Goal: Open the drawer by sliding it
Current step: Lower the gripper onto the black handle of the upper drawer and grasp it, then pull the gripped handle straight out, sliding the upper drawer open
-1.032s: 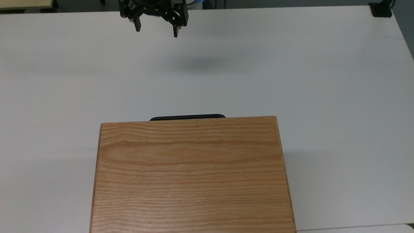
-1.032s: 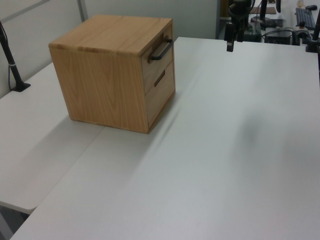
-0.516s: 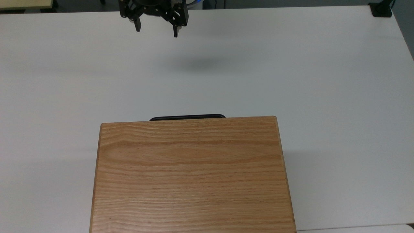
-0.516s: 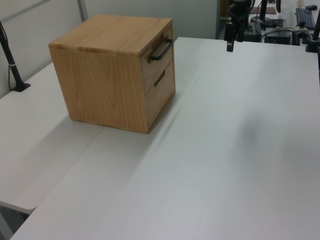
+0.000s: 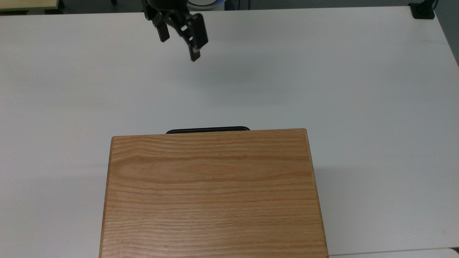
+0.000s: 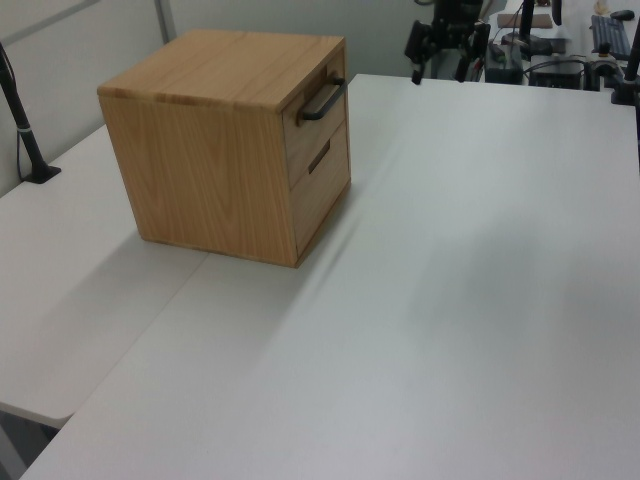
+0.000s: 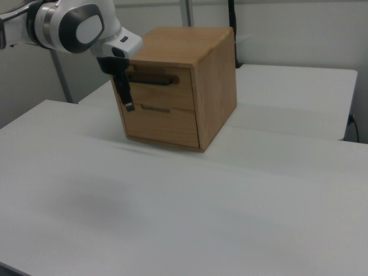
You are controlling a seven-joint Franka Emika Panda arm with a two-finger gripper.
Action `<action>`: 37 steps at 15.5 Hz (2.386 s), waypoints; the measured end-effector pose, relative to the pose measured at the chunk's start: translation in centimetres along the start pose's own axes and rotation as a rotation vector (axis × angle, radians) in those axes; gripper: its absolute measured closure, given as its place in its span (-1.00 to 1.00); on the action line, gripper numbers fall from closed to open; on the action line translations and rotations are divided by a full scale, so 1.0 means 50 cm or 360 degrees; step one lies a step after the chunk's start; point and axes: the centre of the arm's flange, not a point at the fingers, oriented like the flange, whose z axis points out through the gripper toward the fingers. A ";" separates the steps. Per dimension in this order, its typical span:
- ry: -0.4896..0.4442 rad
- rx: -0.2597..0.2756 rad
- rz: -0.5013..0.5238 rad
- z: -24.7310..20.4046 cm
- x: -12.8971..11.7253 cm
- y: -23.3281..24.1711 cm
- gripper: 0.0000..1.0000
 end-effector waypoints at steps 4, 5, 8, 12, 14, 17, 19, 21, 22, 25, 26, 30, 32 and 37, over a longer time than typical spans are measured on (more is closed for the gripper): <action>0.0058 0.0119 0.0534 -0.002 0.028 -0.037 -0.98; 0.0086 0.0161 0.0640 0.003 0.028 -0.059 -0.97; 0.0155 0.0301 0.0897 0.032 0.017 -0.124 -0.86; 0.0231 0.0446 0.1043 0.058 0.019 -0.178 -0.71; 0.0280 0.0541 0.1047 0.063 0.024 -0.196 -0.56; 0.0324 0.0613 0.1040 0.082 0.031 -0.209 -0.30; 0.0340 0.0635 0.1037 0.092 0.033 -0.213 -0.19; 0.0353 0.0648 0.1039 0.107 0.036 -0.210 -0.13; 0.0362 0.0658 0.1040 0.116 0.037 -0.207 -0.13; 0.0373 0.0661 0.1034 0.146 0.037 -0.201 -0.12; 0.0375 0.0662 0.1031 0.152 0.036 -0.201 -0.09; 0.0380 0.0659 0.1001 0.159 0.032 -0.203 0.49; 0.0376 0.0657 0.1014 0.163 0.032 -0.202 0.70; 0.0376 0.0656 0.1009 0.162 0.031 -0.199 0.70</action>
